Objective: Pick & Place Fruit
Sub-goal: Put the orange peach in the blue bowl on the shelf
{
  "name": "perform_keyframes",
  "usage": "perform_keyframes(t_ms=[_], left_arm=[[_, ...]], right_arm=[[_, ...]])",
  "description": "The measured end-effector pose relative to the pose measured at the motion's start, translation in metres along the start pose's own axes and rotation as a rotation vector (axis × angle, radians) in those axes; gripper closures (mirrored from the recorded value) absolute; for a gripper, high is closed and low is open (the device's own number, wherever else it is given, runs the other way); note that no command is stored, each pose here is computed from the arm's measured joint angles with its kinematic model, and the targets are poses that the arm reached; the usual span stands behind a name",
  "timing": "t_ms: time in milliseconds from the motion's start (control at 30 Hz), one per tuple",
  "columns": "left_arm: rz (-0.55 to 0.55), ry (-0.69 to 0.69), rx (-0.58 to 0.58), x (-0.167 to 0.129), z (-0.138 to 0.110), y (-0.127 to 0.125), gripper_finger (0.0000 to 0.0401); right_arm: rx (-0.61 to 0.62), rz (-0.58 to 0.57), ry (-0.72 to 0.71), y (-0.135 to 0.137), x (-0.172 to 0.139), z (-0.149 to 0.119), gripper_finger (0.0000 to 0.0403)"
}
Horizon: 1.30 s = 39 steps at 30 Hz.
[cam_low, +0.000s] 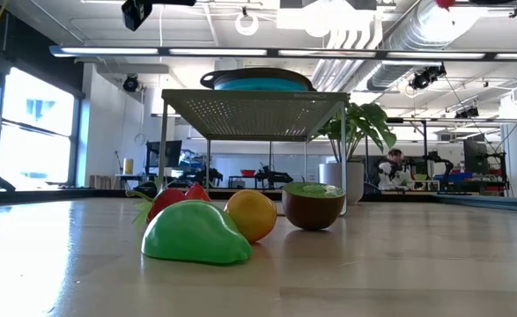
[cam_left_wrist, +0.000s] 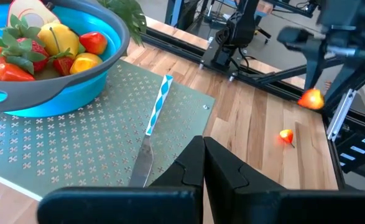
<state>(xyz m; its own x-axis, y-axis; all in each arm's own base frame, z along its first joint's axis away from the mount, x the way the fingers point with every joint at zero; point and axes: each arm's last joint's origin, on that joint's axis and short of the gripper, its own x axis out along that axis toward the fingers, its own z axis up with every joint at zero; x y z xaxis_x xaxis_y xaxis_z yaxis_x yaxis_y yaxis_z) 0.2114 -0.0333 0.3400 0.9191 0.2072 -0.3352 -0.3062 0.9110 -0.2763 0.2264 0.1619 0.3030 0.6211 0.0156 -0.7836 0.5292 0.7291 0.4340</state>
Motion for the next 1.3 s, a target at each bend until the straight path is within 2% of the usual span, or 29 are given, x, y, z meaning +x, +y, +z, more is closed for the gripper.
perform_keyframes(t_ms=[267,467,767,1033,1300], left_arm=[[0.000,0.000,0.000,0.000,0.000,0.000,0.0401],[0.011,-0.006,0.000,0.000,0.000,0.000,0.0401],[0.062,-0.027,0.082,0.000,0.001,0.002,0.0401],[0.106,-0.045,0.110,0.000,0.002,0.003,0.0401],[0.108,-0.064,0.097,0.000,0.003,0.002,0.0401]], right_arm=[[-0.045,0.094,-0.087,-0.008,-0.021,0.030,0.0293],[-0.080,0.140,-0.207,-0.013,-0.028,0.059,0.0293],[-0.119,0.119,-0.463,-0.028,-0.028,0.116,0.0293],[-0.092,0.082,-0.697,-0.051,-0.033,0.168,0.0293],[-0.027,-0.014,-0.781,-0.077,-0.030,0.197,0.0293]])
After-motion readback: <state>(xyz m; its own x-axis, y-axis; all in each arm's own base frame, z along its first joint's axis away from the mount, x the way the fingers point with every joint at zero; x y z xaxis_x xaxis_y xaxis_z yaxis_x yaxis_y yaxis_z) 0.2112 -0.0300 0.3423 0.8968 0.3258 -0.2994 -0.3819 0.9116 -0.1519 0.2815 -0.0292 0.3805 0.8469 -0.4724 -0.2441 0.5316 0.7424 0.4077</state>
